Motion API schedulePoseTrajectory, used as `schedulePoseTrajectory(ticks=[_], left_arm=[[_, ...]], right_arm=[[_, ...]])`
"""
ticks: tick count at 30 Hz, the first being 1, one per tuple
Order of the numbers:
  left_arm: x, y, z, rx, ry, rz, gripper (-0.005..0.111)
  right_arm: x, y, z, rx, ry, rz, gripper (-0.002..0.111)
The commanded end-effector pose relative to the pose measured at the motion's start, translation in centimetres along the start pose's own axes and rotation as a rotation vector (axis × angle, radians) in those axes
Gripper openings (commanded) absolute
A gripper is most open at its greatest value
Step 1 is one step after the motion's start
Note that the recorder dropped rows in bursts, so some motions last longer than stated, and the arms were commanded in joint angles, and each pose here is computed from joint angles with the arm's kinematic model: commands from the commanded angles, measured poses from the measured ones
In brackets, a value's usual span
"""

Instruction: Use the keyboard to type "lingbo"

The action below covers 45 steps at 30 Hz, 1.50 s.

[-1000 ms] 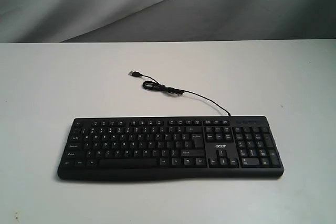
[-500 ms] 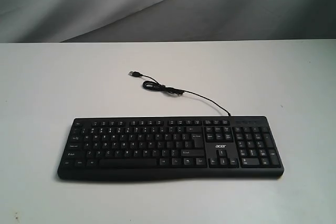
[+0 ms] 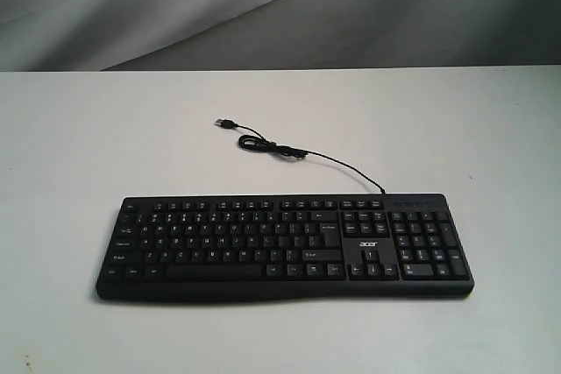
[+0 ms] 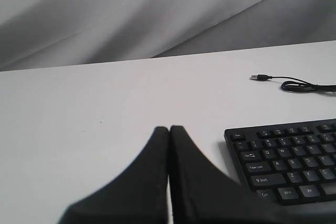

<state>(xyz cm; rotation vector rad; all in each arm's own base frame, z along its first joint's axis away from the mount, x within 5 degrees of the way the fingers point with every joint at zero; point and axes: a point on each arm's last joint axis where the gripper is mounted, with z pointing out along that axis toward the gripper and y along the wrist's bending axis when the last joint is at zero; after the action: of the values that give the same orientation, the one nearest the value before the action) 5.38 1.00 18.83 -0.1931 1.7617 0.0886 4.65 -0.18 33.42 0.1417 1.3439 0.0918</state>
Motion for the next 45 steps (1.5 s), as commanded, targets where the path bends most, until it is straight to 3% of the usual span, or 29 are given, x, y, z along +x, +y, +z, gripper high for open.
schedulePoseTrajectory(ticks=[1, 8, 13, 22, 27, 38, 45], left_arm=[[0.1, 0.0, 0.0, 0.001, -0.003, -0.012, 0.001], [0.1, 0.0, 0.0, 0.001, -0.003, -0.012, 0.001], [0.1, 0.0, 0.0, 0.001, -0.003, -0.012, 0.001], [0.1, 0.0, 0.0, 0.001, -0.003, -0.012, 0.001], [0.1, 0.0, 0.0, 0.001, -0.003, -0.012, 0.001], [0.1, 0.0, 0.0, 0.001, -0.003, -0.012, 0.001], [0.1, 0.0, 0.0, 0.001, -0.003, -0.012, 0.001]], right_arm=[[-1.1, 0.5, 4.0, 0.011, 0.303, 0.02, 0.0], [5.1, 3.0, 7.4, -0.267, 0.946, 0.218, 0.0], [7.8, 3.1, 8.4, -0.289, 1.187, 0.282, 0.0], [10.3, 2.1, 11.9, -0.17, 1.151, 0.341, 0.0], [11.2, 3.3, 13.0, -0.326, 1.121, 0.328, 0.0], [14.5, 11.0, 13.6, -0.558, 1.2, 0.164, 0.0], [16.7, 15.9, 16.3, -0.607, 1.266, 0.063, 0.0]])
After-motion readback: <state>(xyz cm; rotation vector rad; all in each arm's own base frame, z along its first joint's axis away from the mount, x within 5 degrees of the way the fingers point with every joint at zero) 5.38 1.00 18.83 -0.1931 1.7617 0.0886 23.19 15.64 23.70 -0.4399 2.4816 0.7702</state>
